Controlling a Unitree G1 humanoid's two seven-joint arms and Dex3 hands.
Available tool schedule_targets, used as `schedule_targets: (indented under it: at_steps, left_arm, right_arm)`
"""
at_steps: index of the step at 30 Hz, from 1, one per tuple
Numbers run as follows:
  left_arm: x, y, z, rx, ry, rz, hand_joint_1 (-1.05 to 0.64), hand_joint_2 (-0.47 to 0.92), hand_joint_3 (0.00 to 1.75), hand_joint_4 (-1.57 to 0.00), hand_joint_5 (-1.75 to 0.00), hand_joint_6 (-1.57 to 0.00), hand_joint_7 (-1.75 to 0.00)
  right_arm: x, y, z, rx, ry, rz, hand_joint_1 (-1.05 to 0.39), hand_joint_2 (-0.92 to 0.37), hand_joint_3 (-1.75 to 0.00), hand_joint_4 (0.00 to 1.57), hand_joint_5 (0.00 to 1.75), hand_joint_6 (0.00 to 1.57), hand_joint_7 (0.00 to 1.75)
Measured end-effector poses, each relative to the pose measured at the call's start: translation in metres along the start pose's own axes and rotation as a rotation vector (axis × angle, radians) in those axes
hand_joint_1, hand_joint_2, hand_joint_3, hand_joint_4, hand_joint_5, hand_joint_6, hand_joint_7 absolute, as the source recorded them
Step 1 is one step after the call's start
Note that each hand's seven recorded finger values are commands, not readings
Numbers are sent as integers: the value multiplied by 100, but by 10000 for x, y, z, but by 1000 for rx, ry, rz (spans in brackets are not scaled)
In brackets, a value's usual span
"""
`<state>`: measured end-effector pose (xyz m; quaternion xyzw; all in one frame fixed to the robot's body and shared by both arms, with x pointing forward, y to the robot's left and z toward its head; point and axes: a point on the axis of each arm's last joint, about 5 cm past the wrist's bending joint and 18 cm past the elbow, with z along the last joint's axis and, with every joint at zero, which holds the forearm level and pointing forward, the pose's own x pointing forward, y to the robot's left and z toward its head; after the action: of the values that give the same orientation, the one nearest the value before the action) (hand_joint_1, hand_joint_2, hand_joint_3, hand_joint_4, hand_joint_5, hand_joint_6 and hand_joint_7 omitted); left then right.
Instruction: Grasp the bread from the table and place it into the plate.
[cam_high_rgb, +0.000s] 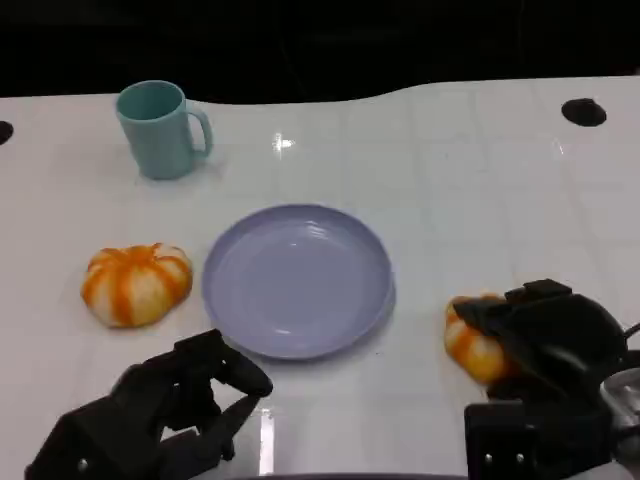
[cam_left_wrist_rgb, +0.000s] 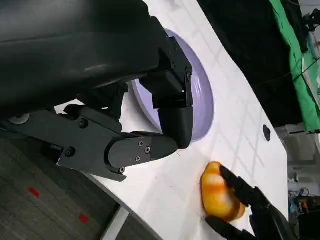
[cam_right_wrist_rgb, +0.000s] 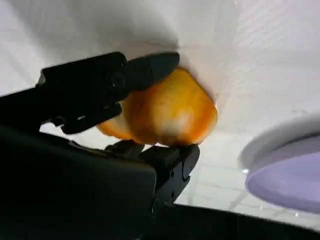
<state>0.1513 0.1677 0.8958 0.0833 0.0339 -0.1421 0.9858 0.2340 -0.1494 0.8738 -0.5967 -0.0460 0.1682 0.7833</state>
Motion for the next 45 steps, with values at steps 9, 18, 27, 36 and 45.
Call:
schedule_targets:
  at_steps: [9, 18, 27, 36, 45]
  left_arm:
    - [-3, -4, 2, -2, 3, 1, -30, 92, 48, -73, -175, -61, -129]
    - [-2, -5, 1, 1, 7, 2, -28, 92, 48, -71, -175, -61, -129]
    - [8, 2, 7, 1, 7, 4, -28, 92, 47, -69, -175, -61, -129]
    - [30, -1, -16, 7, 20, 0, -28, 91, 48, -74, -175, -61, -128]
    - [45, -2, -21, 26, 14, -2, -29, 90, 48, -73, -175, -62, -129]
  right_arm:
    - [54, 107, -12, 171, -129, -260, -5, -27, -132, 94, 174, 82, 157]
    - [128, 100, -24, 208, -155, -337, -4, -31, -131, 98, 175, 78, 169]
    - [239, -55, 57, 245, -208, -405, -5, -28, -136, 99, 175, 77, 170]
    - [425, -251, 271, 359, -288, -370, -3, -28, -133, 97, 175, 77, 164]
    - [566, -273, 492, 399, -372, -292, -9, -27, -128, 100, 175, 91, 126]
